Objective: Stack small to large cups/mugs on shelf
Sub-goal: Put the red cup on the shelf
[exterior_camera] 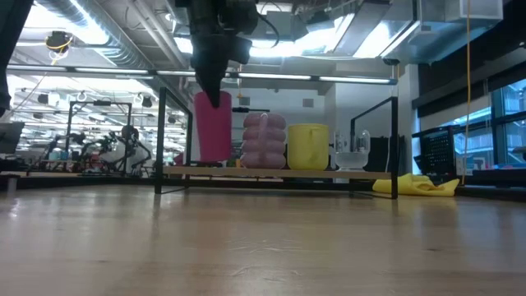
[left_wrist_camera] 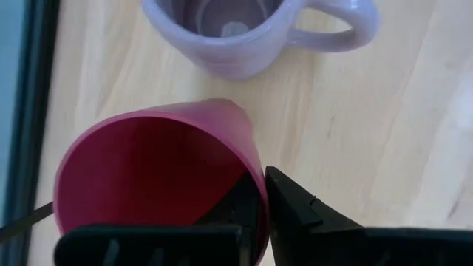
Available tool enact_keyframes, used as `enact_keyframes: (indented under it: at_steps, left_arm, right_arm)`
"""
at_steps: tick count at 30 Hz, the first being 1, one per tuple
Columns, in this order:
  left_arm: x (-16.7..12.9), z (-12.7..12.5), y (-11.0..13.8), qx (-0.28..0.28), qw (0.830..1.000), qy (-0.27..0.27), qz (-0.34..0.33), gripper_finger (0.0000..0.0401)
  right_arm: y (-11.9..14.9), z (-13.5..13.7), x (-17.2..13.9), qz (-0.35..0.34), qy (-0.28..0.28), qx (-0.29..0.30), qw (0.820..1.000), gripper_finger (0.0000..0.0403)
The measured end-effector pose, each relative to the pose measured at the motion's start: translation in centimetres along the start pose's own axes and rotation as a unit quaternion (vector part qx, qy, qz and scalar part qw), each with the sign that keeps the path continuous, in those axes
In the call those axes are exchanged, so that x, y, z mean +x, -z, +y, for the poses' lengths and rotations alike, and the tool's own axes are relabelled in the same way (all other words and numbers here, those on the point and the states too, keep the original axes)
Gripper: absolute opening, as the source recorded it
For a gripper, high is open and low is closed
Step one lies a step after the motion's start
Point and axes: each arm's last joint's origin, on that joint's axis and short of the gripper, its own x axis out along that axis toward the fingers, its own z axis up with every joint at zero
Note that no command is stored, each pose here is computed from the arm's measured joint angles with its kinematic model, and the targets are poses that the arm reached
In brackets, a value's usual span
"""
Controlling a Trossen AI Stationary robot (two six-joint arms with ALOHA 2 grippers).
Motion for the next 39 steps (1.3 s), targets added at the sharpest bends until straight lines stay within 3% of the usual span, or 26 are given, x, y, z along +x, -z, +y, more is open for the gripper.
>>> enact_keyframes:
  at_steps: [10,22,39]
  left_arm:
    - [0.15,-0.01,0.13,0.002,1.0,-0.007,0.012,0.0019]
    - [0.15,0.05,0.03,0.007,1.0,-0.016,0.008,0.0057]
    - [0.14,0.21,-0.13,0.018,0.999,-0.039,0.002,0.0043]
  right_arm:
    - [0.0,0.0,0.0,0.0,0.0,0.002,1.0,0.0179]
    - [0.0,0.0,0.0,0.0,0.0,0.002,1.0,0.0179]
    - [0.0,-0.02,0.0,-0.001,0.003,0.0,1.0,0.0179]
